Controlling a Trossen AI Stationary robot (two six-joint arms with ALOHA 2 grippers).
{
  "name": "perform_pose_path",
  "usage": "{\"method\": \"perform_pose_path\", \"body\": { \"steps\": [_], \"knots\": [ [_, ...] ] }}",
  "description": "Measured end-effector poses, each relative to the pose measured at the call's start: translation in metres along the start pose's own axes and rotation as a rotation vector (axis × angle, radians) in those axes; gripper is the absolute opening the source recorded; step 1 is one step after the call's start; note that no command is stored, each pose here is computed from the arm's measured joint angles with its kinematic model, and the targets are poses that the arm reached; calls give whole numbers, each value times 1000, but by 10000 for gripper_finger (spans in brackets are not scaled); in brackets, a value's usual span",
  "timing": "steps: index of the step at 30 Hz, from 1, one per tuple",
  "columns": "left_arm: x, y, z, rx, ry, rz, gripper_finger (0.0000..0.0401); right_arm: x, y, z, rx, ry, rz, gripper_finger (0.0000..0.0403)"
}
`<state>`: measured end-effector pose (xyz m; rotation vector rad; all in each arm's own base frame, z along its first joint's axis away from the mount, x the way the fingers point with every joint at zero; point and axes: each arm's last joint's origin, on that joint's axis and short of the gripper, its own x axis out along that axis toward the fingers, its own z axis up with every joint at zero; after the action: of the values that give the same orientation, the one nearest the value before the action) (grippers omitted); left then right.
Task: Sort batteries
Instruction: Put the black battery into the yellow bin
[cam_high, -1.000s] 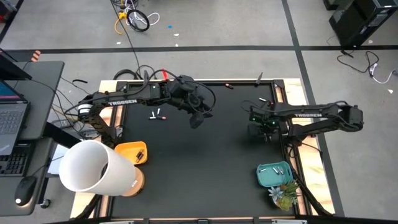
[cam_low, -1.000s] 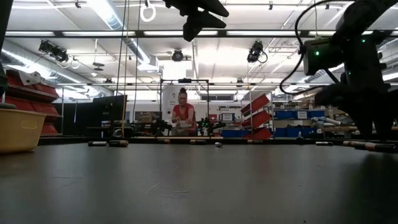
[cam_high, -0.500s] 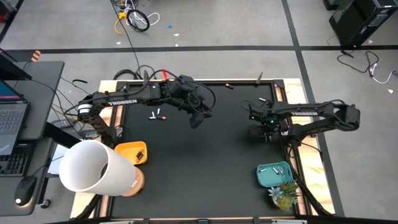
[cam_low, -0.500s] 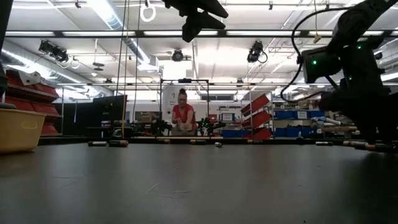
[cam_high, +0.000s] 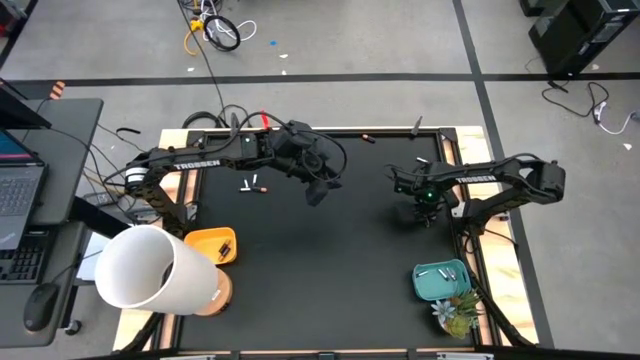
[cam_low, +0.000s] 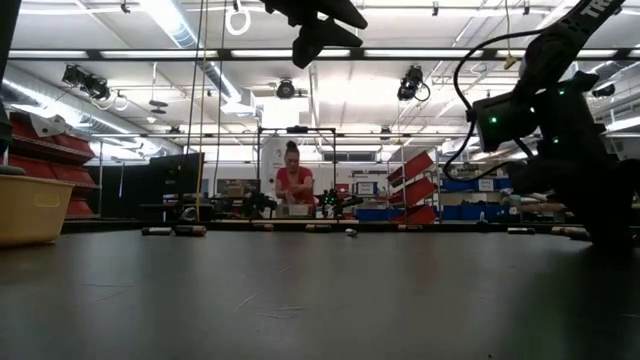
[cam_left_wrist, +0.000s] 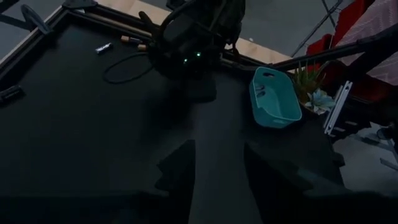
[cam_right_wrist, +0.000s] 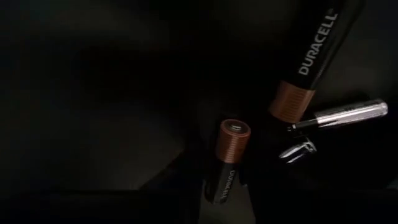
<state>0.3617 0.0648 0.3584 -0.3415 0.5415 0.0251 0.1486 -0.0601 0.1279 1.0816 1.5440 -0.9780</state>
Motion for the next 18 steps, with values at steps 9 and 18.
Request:
{"method": "perform_pose_path", "body": {
  "steps": [9, 18],
  "knots": [
    [0, 0, 0, -5, -3, 0, 153, -6, 4, 2, -78, -20, 24, 24],
    [1, 1, 0, -11, -5, 23, 153, -39, 30, 15, -111, -214, 221, 24]
  ]
}}
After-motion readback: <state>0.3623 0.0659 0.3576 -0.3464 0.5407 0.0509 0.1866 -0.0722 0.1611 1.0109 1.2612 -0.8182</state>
